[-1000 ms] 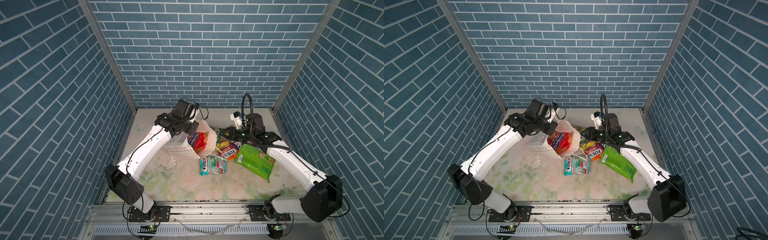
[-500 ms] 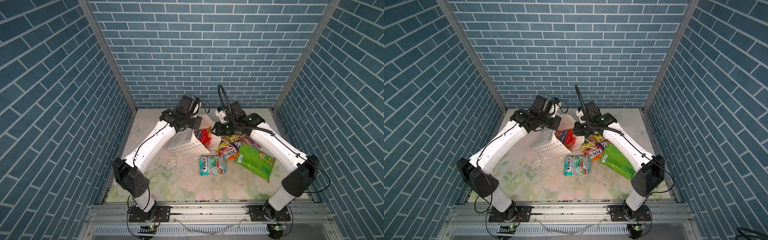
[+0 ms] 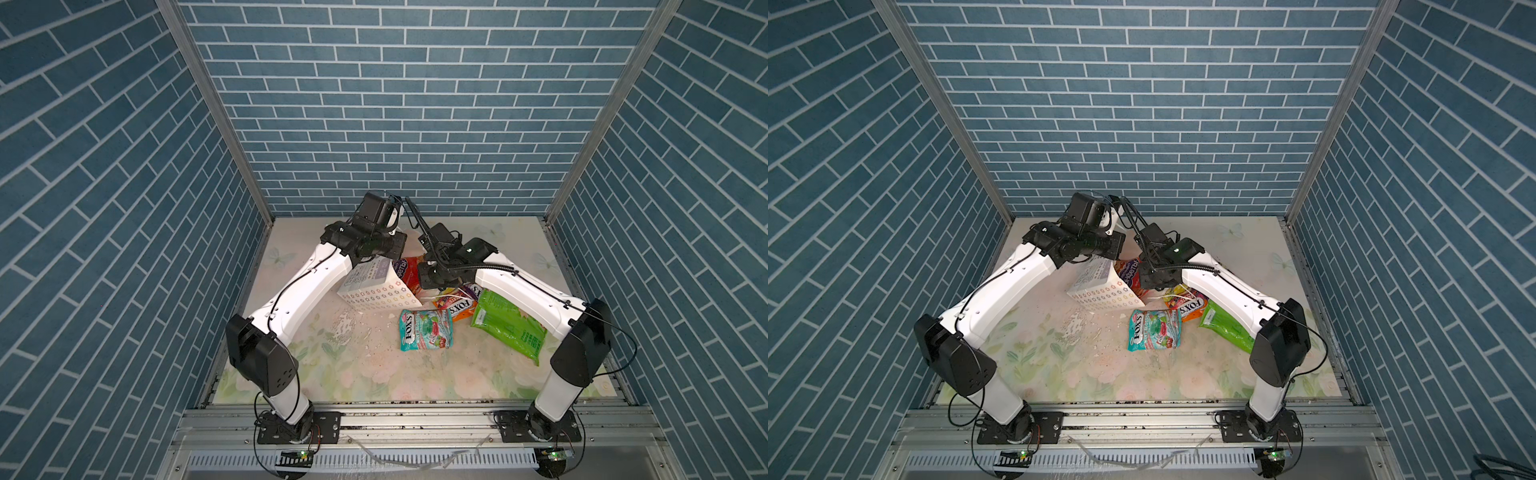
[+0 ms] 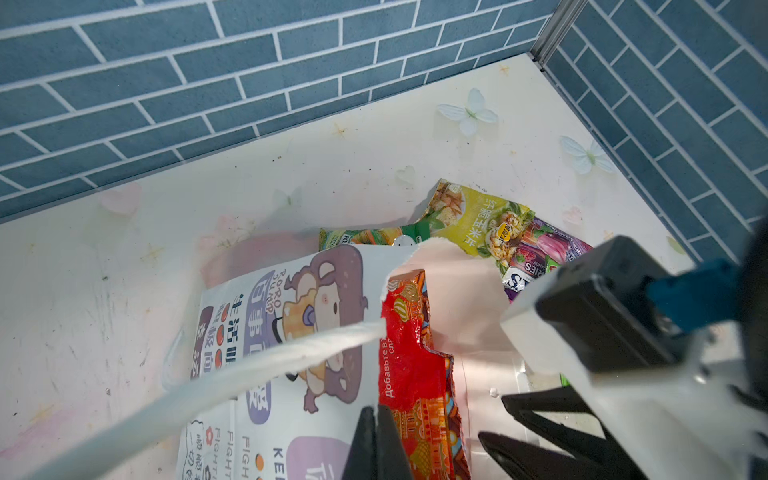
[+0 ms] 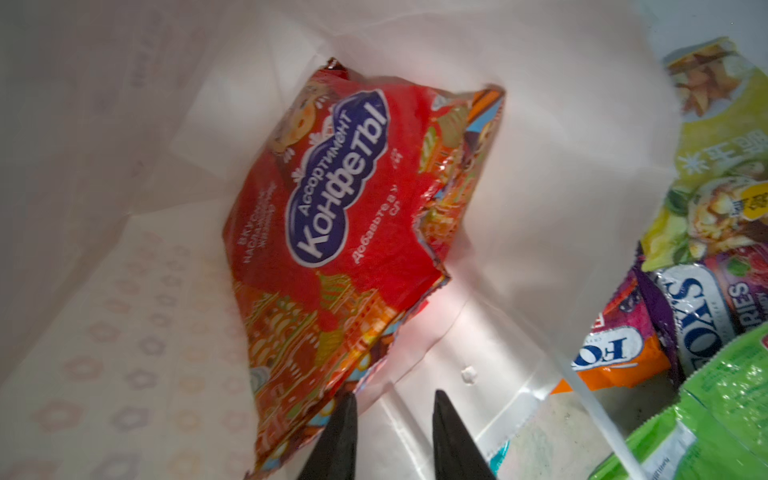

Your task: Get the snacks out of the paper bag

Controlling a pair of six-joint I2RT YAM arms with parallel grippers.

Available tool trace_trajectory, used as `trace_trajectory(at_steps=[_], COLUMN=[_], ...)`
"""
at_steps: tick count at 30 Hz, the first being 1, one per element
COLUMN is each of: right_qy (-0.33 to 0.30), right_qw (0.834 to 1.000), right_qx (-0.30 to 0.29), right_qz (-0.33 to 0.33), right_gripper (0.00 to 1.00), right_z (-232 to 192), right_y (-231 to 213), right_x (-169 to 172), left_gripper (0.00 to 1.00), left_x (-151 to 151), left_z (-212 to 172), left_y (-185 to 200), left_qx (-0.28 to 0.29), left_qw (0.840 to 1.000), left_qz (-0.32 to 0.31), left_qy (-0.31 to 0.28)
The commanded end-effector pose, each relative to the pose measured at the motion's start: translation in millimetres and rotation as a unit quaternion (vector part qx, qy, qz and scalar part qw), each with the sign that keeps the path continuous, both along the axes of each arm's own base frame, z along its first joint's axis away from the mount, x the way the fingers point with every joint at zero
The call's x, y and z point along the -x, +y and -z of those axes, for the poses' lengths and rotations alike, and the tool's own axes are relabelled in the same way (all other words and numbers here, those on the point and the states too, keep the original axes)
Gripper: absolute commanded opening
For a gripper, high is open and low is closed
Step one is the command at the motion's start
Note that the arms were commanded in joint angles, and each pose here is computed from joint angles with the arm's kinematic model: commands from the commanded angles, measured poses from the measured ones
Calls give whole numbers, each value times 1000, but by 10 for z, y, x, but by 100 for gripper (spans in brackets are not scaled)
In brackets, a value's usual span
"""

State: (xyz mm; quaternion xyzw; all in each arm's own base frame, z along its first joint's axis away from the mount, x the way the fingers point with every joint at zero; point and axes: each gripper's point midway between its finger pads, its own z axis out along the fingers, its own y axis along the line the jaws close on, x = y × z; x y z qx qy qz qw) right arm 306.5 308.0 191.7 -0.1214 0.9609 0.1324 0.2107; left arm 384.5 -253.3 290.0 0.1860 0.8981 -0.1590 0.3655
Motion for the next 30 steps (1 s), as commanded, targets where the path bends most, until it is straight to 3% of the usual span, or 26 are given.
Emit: trace_trajectory(at_steps=[1,16,30], right_qy=[-12,-14,-13], right_qw=[999,998,998], right_qx=[16,-40,-1], right_qz=[49,40,56], right_gripper=[33,34,36], right_z=[123,180,390], right_y=[-97,163,124], right_x=[-104,-182,-290], left_gripper=[0,0,0], left_x=[-30,-53,-54], left_z=[-361,-369,-432], left_y=[33,30,75], left_qx=[41,59,58], left_qw=[998,997,997], left_qz=[-5,-3,-4], left_qy=[-50,-46,-52])
